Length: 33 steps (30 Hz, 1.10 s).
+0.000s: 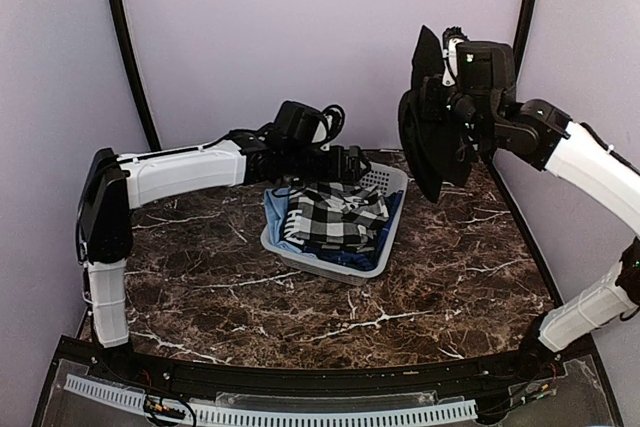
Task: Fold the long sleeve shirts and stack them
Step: Pick up the square-folded shirt from the bin, then move the bin to the corner of the board.
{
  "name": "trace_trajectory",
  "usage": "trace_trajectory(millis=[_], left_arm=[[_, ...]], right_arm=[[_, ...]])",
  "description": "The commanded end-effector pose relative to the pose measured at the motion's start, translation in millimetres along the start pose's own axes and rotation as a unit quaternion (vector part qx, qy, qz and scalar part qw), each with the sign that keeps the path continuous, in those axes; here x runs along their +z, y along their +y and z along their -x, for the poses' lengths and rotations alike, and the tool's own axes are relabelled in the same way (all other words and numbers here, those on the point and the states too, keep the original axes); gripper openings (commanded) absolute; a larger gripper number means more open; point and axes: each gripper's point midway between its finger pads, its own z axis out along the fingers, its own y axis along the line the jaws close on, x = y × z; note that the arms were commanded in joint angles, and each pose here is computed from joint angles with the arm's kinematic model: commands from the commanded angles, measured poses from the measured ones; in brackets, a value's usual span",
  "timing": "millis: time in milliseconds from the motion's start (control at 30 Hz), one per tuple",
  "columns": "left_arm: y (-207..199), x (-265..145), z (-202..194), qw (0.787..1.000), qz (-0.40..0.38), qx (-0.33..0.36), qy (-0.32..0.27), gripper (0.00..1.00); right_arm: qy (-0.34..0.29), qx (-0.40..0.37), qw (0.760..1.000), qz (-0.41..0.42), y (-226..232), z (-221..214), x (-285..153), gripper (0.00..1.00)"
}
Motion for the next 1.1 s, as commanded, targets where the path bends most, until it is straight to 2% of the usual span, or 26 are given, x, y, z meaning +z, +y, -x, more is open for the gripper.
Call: trace_trajectory(millis=[0,200,333,433,533,567,600,633,667,700,733,867,1067], left_arm=[[-8,34,7,1.0,0.015,-0.022,-0.004,0.99],[43,91,-21,0.991,0.107,-0.079,0.009,0.99],[86,98,-41,0.978,0.156,-0.134,0.024,0.99],[119,87,-57,0.967,0.2,-0.155,0.037,0.99],[156,59,-84,0.956,0.225,-0.183,0.045,0.99],[177,50,-110,0.95,0.239,-0.192,0.059,0.99],[175,35,-104,0.951,0.231,-0.201,0.049,0.99],[194,23,-126,0.944,0.249,-0.208,0.062,0.99],[194,8,-120,0.944,0.247,-0.211,0.05,0.99],[211,-7,-143,0.937,0.269,-0.215,0.066,0.99],[210,-23,-135,0.937,0.268,-0.215,0.052,0.99],[242,-90,-165,0.92,0.309,-0.235,0.05,0.99],[301,-195,-196,0.881,0.374,-0.29,0.024,0.99]], right_arm=[[-0.033,0.01,0.999,-0.03,-22,18,-15,0.0],[-0.005,0.008,1.0,-0.016,-16,-6,-9,0.0],[0.01,0.006,1.0,-0.007,-12,-20,-4,0.0],[0.019,0.003,1.0,-0.001,-9,-30,-2,0.0],[0.03,-0.004,1.0,0.001,-7,-42,2,0.0],[0.034,-0.006,0.999,0.001,-7,-45,3,0.0],[0.037,-0.009,0.999,0.002,-6,-49,5,0.0],[0.041,-0.012,0.999,0.001,-5,-53,7,0.0],[0.045,-0.013,0.999,0.002,-4,-57,9,0.0],[0.048,-0.015,0.999,0.003,-3,-61,11,0.0],[0.052,-0.017,0.998,0.005,-2,-66,13,0.0],[0.061,-0.017,0.998,0.014,4,-78,19,0.0],[0.076,-0.023,0.996,0.027,14,-94,28,0.0]])
